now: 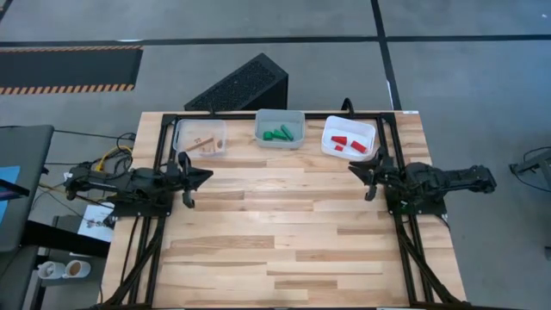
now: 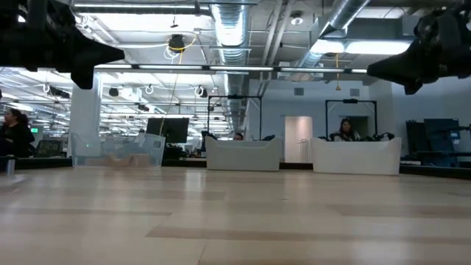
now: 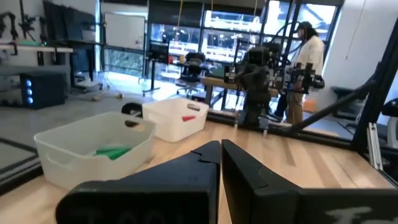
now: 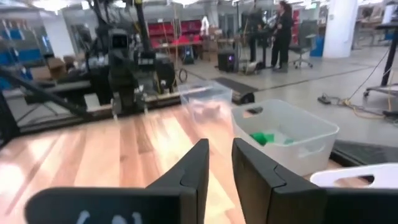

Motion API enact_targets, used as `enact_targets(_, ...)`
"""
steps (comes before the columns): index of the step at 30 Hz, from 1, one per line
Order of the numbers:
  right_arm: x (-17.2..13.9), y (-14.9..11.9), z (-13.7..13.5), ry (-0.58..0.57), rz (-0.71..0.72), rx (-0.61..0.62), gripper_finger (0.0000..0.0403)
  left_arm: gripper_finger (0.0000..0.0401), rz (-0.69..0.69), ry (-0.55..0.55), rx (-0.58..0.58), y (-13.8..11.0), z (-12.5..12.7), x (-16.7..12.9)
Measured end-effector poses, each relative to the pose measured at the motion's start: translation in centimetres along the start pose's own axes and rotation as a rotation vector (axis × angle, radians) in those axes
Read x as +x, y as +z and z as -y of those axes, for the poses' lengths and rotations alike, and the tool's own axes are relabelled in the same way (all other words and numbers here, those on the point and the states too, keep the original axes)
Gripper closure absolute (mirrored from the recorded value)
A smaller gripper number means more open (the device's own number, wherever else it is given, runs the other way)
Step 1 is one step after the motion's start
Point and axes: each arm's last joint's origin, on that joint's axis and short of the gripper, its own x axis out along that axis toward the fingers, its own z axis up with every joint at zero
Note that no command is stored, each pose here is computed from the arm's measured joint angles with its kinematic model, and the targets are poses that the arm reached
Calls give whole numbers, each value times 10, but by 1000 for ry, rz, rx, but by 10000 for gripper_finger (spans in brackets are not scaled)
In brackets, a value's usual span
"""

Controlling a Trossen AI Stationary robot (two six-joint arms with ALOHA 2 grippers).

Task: Sort & place blocks by color
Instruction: Return to Home Position

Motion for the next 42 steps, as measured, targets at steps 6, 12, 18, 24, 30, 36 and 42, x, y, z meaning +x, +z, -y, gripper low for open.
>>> enact_targets(6, 0, -2, 1, -4, -22, -15, 356, 401, -2, 1, 26, -1, 0, 0)
enact_targets(12, 0, -3, 0, 20, -27, -22, 389, 401, -5, 1, 37, -1, 0, 0)
enact_targets(18, 0, -8, 1, 14, -74, -17, 398, 401, -6, -12, 51, -1, 0, 0)
enact_targets(24, 0, -10, 1, 12, -94, -27, 399, 401, -17, -80, 79, -2, 2, 0)
enact_targets(30, -1, -12, 3, -57, -117, -47, 388, 401, -13, -56, 142, -2, 1, 0)
enact_targets(36, -1, -15, 4, -73, -161, -39, 370, 401, -30, -52, 307, -3, 1, 0)
enact_targets(42, -1, -15, 4, -74, -163, -40, 364, 401, -33, -52, 296, -2, 1, 0)
